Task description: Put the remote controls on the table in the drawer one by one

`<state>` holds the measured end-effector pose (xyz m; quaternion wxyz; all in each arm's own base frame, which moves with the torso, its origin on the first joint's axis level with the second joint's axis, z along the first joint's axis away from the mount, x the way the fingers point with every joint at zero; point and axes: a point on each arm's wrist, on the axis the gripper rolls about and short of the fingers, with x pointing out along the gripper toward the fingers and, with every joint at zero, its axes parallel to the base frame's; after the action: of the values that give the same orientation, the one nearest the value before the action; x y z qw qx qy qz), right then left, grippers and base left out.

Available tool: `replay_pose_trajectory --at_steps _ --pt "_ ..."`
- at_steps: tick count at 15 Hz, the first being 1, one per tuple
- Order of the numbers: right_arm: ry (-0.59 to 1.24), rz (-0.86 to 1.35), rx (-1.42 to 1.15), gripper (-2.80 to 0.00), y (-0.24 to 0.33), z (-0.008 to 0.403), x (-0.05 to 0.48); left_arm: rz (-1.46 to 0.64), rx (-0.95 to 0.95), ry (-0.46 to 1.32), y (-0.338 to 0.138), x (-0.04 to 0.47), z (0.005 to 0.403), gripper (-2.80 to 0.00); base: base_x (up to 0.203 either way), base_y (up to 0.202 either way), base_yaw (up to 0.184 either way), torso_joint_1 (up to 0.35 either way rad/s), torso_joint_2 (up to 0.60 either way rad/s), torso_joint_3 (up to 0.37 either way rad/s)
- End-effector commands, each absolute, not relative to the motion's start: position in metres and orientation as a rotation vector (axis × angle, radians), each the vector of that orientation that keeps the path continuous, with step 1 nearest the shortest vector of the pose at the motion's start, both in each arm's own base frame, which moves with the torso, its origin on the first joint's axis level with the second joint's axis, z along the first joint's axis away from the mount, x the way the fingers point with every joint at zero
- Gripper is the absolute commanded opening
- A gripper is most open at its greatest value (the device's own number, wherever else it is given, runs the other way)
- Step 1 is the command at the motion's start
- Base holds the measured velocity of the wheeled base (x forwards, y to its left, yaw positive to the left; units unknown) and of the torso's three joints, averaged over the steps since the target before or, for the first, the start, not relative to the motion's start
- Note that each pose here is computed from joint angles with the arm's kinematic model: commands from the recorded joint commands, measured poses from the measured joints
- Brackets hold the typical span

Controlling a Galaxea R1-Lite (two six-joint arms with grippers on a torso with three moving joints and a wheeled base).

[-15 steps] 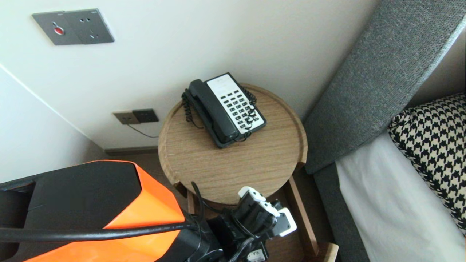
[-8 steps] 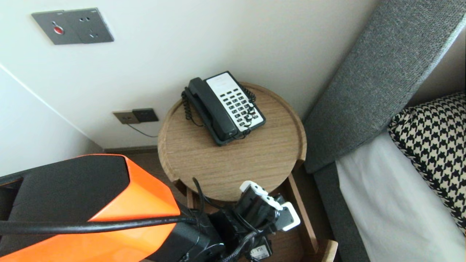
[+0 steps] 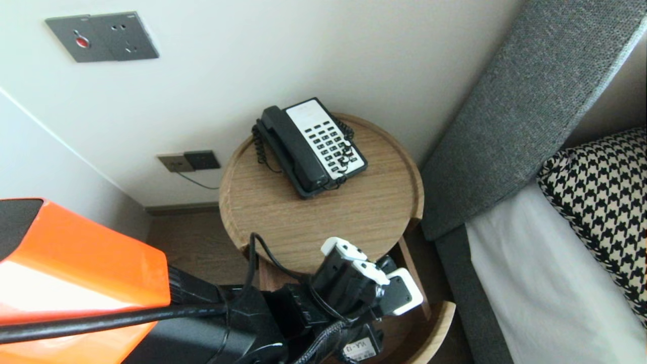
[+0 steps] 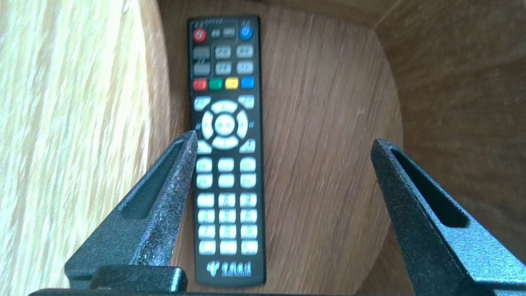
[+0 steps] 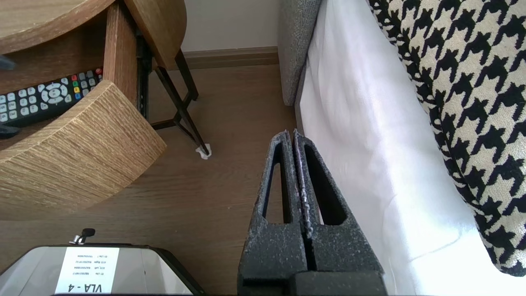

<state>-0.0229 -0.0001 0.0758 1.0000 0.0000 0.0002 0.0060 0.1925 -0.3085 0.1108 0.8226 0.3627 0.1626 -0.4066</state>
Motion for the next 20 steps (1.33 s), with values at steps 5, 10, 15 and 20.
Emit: replay_pose_trajectory --at_steps 5,10,15,20 --pt "-0.002 0.012 0.0 -2.8 0.0 0.076 -0.023 -0.877 0.769 0.328 -0.308 0.183 0.115 0.0 0.0 0.0 0.0 0.0 0.0 0.0" --pt "-0.002 0.012 0.0 -2.8 0.0 0.076 -0.023 -0.863 0.751 0.294 -0.307 0.179 0.125 0.0 0.0 0.0 0.0 0.0 0.0 0.0" --pt "-0.002 0.012 0.0 -2.8 0.0 0.076 -0.023 -0.854 0.729 0.269 -0.302 0.175 0.138 0.0 0.0 0.0 0.0 0.0 0.0 0.0" --pt "-0.002 0.012 0.0 -2.8 0.0 0.076 -0.023 -0.841 0.695 0.248 -0.294 0.173 0.152 0.0 0.0 0.0 0.0 0.0 0.0 0.0"
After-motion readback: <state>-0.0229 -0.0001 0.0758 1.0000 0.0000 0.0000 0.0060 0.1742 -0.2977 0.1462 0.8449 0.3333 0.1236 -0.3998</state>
